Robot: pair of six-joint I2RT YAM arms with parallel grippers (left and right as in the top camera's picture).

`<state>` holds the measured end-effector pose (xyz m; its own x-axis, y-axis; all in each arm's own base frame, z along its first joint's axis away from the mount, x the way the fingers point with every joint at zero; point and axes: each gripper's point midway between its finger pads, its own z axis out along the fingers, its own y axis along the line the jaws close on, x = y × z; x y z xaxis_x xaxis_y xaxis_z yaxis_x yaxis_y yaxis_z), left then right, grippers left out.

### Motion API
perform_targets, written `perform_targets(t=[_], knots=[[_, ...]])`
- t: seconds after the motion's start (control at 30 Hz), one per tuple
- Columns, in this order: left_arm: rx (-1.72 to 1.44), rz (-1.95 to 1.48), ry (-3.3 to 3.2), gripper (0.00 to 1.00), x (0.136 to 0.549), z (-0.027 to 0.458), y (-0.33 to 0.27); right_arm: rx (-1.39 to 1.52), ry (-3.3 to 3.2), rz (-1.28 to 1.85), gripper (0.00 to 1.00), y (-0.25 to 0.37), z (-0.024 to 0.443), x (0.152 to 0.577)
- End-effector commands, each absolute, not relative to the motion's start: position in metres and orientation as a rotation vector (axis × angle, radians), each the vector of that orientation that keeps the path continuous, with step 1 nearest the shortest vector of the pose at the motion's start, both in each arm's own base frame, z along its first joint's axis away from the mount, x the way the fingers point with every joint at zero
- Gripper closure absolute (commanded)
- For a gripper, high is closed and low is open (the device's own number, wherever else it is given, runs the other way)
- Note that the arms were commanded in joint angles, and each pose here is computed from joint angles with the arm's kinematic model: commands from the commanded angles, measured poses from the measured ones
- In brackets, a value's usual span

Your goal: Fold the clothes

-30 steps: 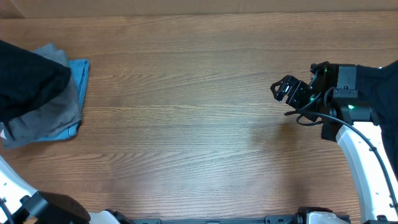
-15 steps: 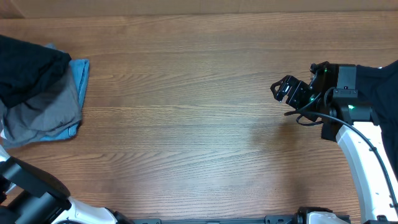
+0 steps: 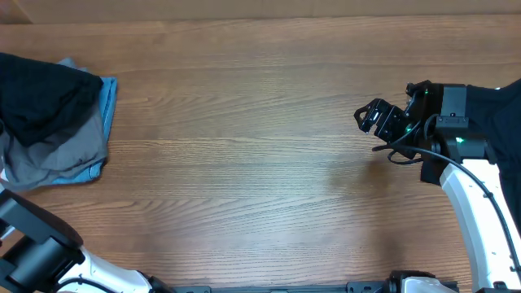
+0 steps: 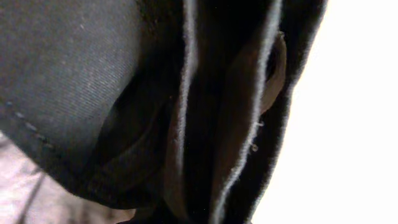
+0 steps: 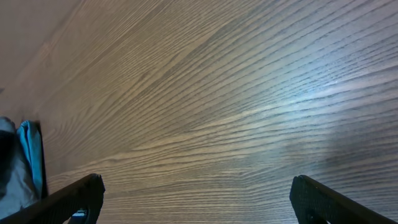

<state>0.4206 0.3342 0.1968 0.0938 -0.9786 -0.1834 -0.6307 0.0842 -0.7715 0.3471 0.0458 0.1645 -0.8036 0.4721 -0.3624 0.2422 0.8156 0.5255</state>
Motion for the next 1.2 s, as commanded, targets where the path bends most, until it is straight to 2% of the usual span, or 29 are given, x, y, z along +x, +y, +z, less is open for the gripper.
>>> perform_targets(t=[0.0, 0.23, 0.43, 0.77, 0.93, 1.17], knots=[[-1.648, -0.545, 1.633, 0.96, 0.416, 0.184, 0.334, 0.536, 2.511, 0.622, 0.0, 0.043, 0.163, 0.347], [-1.743, -0.53, 1.673, 0.96, 0.4, 0.139, 0.324, 0.536, 2.511, 0.621, 0.0, 0.043, 0.163, 0.347], [-1.734, -0.535, 1.771, 0.96, 0.389, 0.128, 0.312, 0.536, 2.511, 0.621, 0.0, 0.043, 0.163, 0.347], [-2.025, -0.354, 1.832, 0.96, 0.317, 0.094, 0.318, 0.536, 2.511, 0.622, 0.0, 0.043, 0.163, 0.347], [-1.911, -0.322, 1.898, 0.96, 0.311, 0.099, 0.331, 0.536, 2.511, 0.621, 0.0, 0.043, 0.163, 0.347], [-1.71, -0.289, 1.933, 0.96, 0.328, 0.113, 0.346, 0.536, 2.511, 0.621, 0.0, 0.043, 0.163, 0.347]])
